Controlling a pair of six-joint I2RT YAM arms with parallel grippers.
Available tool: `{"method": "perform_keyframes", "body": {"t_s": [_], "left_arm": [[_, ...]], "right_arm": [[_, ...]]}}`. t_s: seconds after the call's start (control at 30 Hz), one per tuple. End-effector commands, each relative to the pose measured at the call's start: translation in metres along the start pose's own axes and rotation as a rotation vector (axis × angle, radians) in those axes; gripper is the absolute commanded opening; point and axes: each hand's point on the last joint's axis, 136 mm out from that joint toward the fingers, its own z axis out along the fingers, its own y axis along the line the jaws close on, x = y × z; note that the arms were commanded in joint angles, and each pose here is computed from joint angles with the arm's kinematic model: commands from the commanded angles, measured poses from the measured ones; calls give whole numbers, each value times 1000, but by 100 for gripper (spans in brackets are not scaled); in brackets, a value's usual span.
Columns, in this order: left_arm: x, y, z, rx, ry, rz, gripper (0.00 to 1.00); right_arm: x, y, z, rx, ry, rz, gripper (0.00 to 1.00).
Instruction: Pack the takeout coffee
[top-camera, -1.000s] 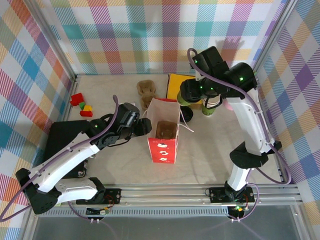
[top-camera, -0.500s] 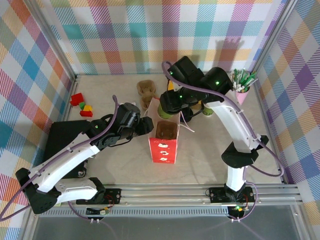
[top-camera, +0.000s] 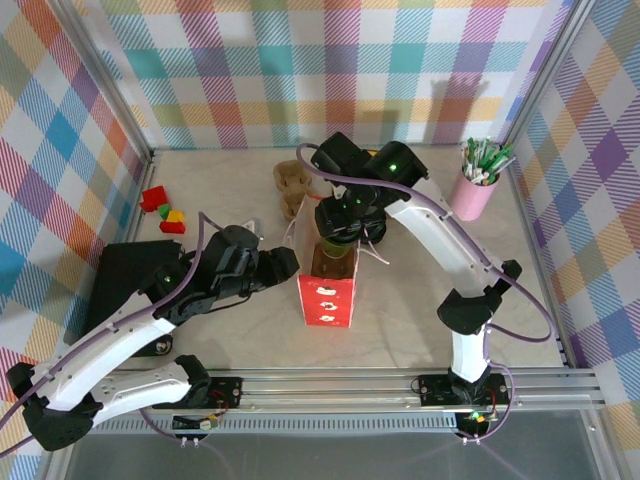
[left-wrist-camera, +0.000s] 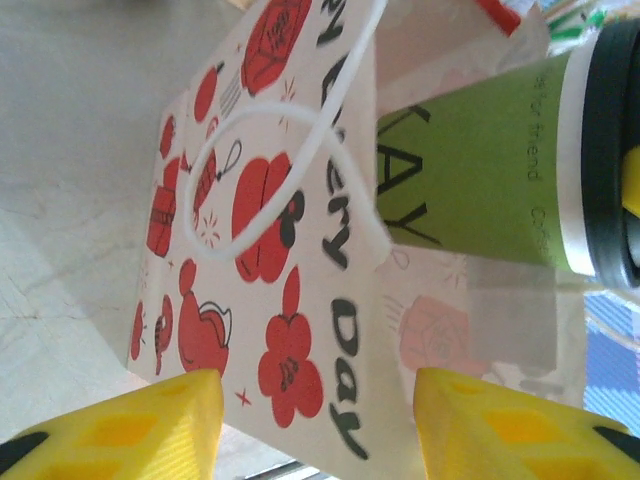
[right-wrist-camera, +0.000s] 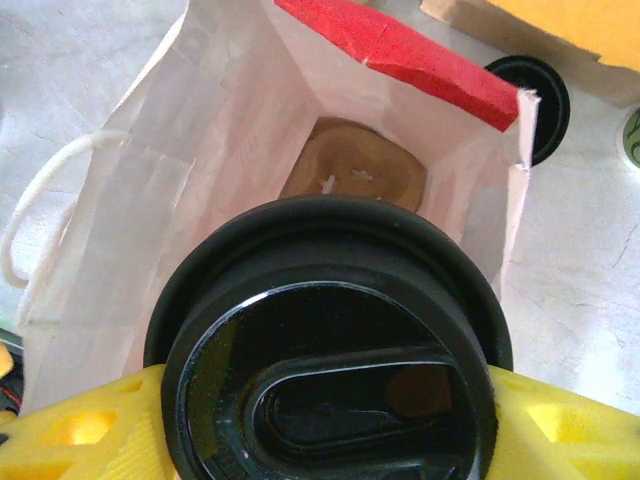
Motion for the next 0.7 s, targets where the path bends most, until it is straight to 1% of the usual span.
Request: {"method": "perform_keyframes", "body": {"t_s": [0.0,0.27,0.43,0.5,0.57,0.67], "left_arm": [[14,-18,12,110,60,-11,47],[31,-40,40,225,109,-33,35],[35,-74,45,344,106,-43,35],[38,-76,47,322,122,-31,36],[36,-74,42,291,112,-7,39],[33,-54,27,208,81,30,46]], "right_arm": [[3,5,10,14,19,11,64],[1,5,31,63,43,-3,64],[-1,3,32,78,39,-5,65],[0,1,33,90,41,-5,65],[1,-2,34,104,42,-1,65],[2,-5,39,122,44,-3,65]]}}
